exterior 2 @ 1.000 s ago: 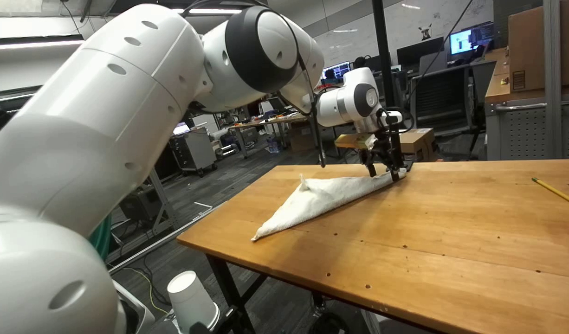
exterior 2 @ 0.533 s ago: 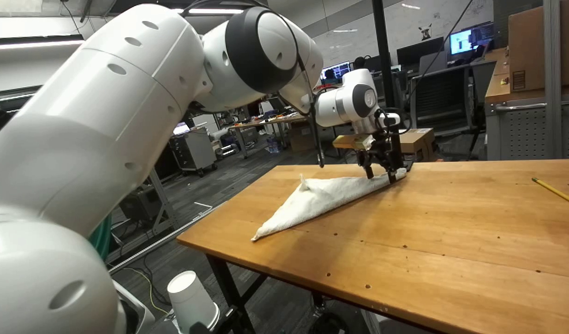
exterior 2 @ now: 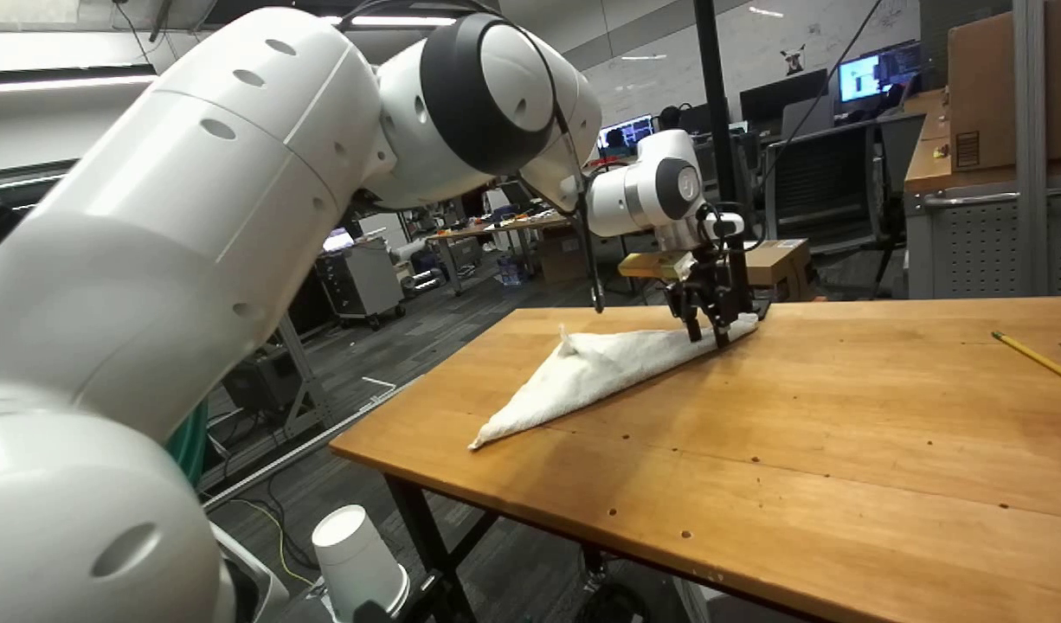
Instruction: Fold the towel thrice
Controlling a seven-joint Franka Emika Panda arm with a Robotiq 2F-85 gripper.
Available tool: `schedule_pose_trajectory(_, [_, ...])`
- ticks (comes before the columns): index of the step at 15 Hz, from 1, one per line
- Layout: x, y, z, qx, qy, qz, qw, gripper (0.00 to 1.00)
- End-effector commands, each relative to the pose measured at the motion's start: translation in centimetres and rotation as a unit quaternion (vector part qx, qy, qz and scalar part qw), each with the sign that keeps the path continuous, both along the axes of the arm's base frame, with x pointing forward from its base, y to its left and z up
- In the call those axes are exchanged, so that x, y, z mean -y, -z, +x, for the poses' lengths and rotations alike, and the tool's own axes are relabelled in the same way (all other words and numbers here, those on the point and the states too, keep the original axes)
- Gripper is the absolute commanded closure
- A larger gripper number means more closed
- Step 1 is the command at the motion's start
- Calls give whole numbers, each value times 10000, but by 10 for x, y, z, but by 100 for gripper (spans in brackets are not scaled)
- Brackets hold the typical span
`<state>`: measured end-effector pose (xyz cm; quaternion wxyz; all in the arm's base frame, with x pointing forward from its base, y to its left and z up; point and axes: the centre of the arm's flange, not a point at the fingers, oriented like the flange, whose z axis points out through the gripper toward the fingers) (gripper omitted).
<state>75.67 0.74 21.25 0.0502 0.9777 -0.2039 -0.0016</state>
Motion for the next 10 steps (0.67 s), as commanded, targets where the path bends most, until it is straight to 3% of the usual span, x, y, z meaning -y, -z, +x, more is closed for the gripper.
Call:
schedule_pose_trajectory(1, [-2, -10, 2, -1, -58, 95, 9999, 71])
schedule_pose_trajectory(5, [-2, -20, -2, 43, -75, 83, 9999, 100])
schedule_pose_trajectory(10, [-3, -43, -14, 153, -109, 52, 9998, 98])
